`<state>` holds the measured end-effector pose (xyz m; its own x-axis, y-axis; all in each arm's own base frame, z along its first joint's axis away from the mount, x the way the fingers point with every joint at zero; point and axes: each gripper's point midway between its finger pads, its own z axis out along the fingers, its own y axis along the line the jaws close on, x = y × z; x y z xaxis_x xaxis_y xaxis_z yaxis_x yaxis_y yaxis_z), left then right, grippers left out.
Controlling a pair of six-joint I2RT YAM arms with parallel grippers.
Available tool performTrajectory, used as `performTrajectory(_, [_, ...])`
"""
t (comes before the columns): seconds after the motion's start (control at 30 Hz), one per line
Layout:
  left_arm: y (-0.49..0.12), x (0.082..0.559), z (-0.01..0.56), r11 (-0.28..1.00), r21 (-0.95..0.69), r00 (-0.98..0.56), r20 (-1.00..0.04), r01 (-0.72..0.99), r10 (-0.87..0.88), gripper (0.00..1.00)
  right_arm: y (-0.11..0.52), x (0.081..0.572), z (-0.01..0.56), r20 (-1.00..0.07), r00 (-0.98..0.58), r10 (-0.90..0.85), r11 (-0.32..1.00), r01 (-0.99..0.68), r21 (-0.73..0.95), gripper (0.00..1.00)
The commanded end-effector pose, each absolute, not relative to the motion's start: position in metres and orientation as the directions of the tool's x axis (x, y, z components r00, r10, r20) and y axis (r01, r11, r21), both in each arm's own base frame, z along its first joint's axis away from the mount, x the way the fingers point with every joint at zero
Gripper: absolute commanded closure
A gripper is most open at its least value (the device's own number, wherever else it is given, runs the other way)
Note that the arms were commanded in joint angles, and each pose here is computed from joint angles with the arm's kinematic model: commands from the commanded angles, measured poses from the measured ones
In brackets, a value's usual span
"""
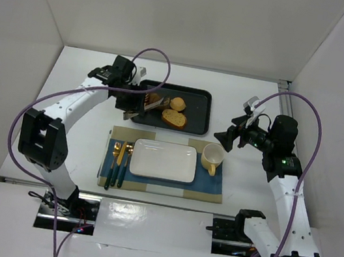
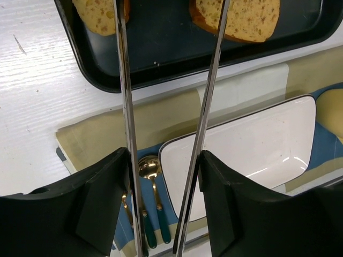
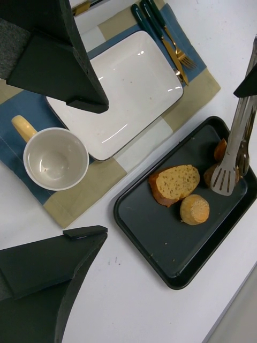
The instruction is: Place the bread
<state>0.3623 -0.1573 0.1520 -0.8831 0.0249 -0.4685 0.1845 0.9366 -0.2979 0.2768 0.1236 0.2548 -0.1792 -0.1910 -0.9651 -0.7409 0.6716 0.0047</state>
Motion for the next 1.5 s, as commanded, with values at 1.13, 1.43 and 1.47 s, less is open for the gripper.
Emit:
performTrajectory(1.13, [-0.171, 0.365, 0.21, 0.89, -0.359, -0.82, -0.572, 0.281, 0.028, 1.0, 0.124, 0.277, 0.273, -0.973, -0.127, -0.194, 0.663, -0.748, -0.035, 0.0])
performTrajectory(1.43, [-0.169, 0.303, 0.235, 0.87, -0.358, -0.788, -0.613, 0.34, 0.056, 1.0, 0.124, 0.277, 0.273, -0.973, -0.127, -0.194, 0.663, -0.748, -0.035, 0.0])
performTrajectory(1.47, [-0.171, 0.292, 0.236, 0.864, -0.358, -0.787, -0.613, 0.353, 0.068, 1.0, 0.124, 0.277, 0.273, -0.973, -0.127, -0.194, 0.663, -0.748, -0.035, 0.0])
